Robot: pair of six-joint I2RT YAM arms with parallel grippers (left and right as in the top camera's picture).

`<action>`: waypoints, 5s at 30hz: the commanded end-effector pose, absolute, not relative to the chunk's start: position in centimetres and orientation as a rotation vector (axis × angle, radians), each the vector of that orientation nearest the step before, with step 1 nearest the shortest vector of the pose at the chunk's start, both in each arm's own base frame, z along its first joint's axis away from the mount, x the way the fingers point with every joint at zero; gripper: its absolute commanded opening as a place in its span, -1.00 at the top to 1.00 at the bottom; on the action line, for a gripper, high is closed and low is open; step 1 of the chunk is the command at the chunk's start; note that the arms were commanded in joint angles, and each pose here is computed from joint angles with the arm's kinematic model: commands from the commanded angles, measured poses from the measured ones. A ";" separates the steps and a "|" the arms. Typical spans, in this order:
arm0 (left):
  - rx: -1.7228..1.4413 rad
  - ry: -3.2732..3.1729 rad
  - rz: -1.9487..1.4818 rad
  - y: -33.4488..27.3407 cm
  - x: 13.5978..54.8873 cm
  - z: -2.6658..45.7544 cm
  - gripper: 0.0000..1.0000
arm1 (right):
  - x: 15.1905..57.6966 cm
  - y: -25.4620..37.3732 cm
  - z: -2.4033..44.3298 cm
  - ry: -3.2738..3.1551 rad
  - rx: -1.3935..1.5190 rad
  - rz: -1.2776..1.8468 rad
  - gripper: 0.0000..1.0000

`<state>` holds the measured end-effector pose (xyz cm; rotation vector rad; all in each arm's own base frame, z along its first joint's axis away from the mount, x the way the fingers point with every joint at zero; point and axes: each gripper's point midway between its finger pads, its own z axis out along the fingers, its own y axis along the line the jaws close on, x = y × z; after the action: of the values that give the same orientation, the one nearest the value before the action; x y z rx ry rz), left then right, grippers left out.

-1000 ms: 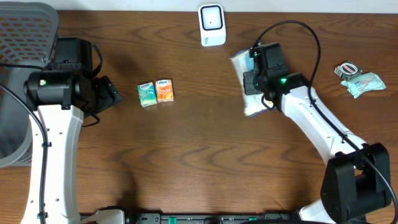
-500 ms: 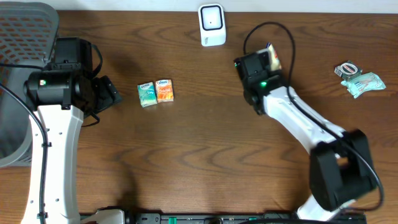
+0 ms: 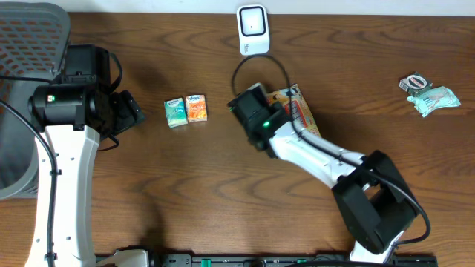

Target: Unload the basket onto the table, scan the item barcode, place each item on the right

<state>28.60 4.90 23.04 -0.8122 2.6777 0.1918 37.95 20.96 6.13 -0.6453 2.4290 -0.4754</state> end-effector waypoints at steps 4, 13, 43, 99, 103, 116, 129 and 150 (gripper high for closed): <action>-0.832 2.673 0.206 5.2 28.6 23.0 -0.96 | 39.2 24.4 10.5 2.412 -0.549 -0.298 -0.30; -0.832 2.673 0.206 5.2 28.6 23.0 -0.96 | 42.3 20.5 14.3 2.557 -0.439 -0.101 -0.98; -0.832 2.673 0.206 5.2 28.6 23.0 -0.95 | 37.5 14.1 -1.3 3.014 -0.557 0.308 -0.03; -0.832 2.673 0.206 5.2 28.6 23.0 -0.96 | 64.3 21.6 16.6 1.774 -0.051 0.462 0.98; -0.832 2.673 0.206 5.2 28.6 23.0 -0.96 | 64.3 21.9 17.3 1.746 -0.060 0.477 0.98; -0.832 2.673 0.206 5.2 28.6 23.0 -0.96 | 64.0 23.0 19.6 1.654 -0.132 0.569 0.98; -0.832 2.673 0.206 5.2 28.6 23.0 -0.95 | 63.8 11.7 24.3 1.780 -0.039 0.379 0.98; -0.832 2.673 0.206 5.2 28.6 23.0 -0.95 | 47.5 -20.8 17.9 2.356 0.701 -0.341 0.97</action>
<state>28.57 4.91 23.00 -0.8135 2.6788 0.1924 49.04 -17.68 17.79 0.6327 2.3608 -0.2411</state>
